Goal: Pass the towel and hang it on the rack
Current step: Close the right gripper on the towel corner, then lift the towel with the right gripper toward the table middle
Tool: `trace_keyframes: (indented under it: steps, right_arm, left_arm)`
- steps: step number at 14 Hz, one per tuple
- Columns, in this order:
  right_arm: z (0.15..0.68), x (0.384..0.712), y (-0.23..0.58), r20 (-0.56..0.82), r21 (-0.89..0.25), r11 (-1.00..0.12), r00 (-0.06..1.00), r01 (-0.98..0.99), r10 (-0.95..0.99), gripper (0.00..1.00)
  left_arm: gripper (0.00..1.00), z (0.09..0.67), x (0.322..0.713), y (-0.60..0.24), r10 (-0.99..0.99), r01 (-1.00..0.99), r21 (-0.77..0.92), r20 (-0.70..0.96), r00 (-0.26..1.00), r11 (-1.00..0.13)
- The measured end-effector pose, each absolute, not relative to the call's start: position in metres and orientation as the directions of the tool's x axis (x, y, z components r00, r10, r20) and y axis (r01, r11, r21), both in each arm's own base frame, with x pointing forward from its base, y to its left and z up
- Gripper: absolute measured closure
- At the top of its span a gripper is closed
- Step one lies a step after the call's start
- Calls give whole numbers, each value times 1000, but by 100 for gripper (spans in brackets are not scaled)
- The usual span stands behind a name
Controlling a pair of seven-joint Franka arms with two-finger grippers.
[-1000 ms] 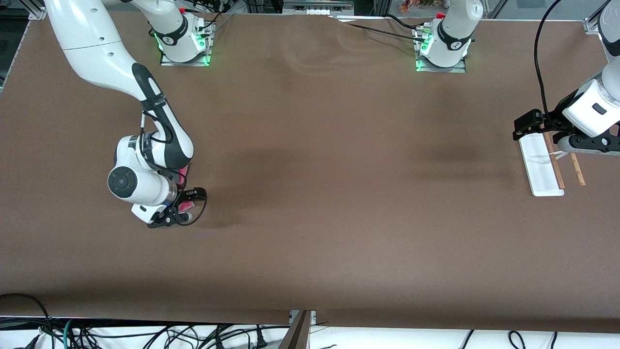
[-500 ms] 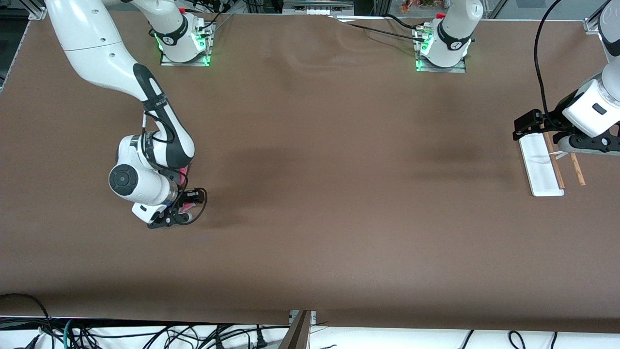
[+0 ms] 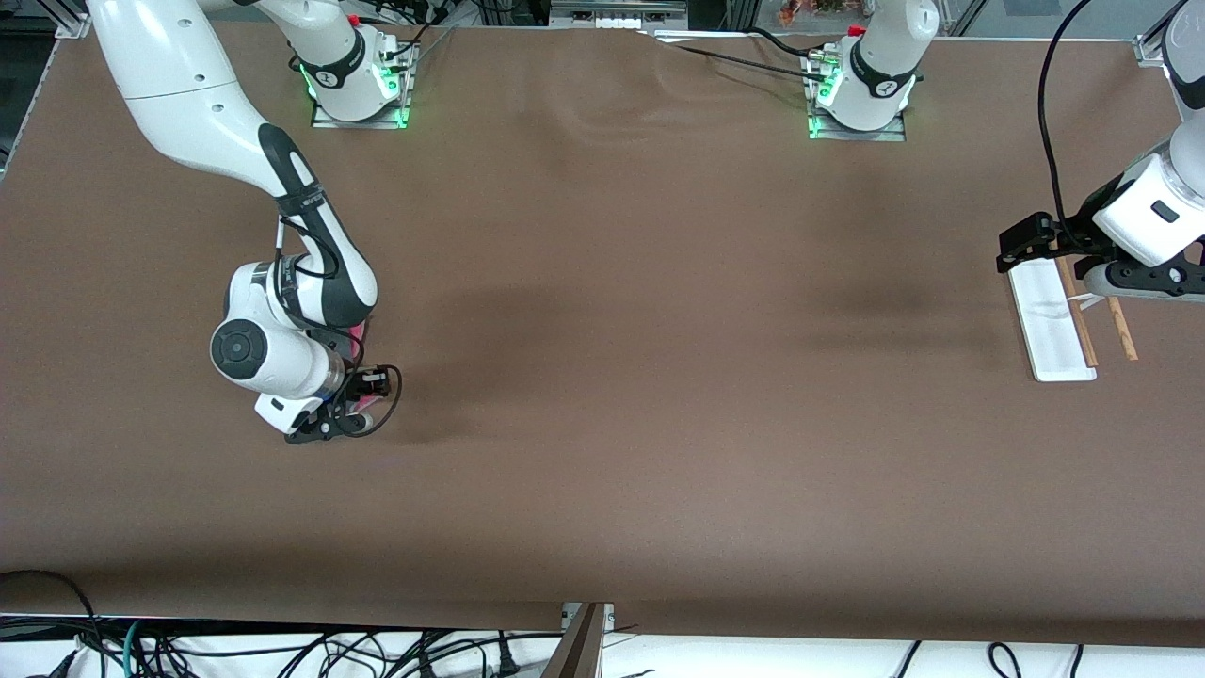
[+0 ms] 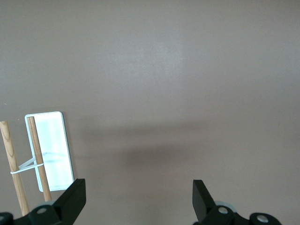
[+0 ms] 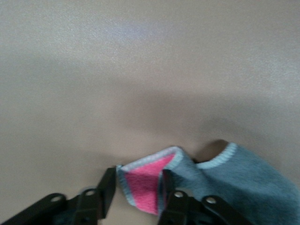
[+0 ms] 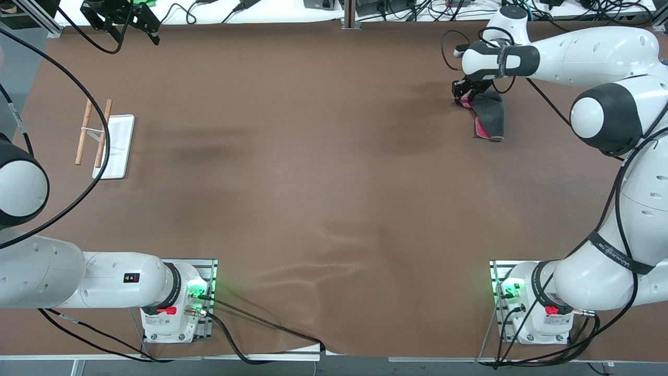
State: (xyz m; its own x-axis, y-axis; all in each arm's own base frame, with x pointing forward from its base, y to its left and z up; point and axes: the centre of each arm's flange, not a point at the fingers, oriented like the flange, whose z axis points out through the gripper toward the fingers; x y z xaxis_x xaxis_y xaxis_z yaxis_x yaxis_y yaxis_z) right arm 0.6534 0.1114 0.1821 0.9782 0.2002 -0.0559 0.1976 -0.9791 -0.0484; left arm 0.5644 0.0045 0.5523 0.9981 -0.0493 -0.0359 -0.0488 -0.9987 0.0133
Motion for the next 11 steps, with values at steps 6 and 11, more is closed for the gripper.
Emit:
trace_keyframes:
  steps: [6, 11]
  right_arm:
    - [182, 654, 110, -55, -46, -979, 978, 199, 201, 91]
    - [210, 664, 110, -22, -44, -979, 980, 199, 200, 97]
  left_arm:
    - [0, 552, 564, 5, -49, -49, 13, -36, 998, -999]
    - [0, 552, 564, 5, -49, -49, 13, -36, 998, -999]
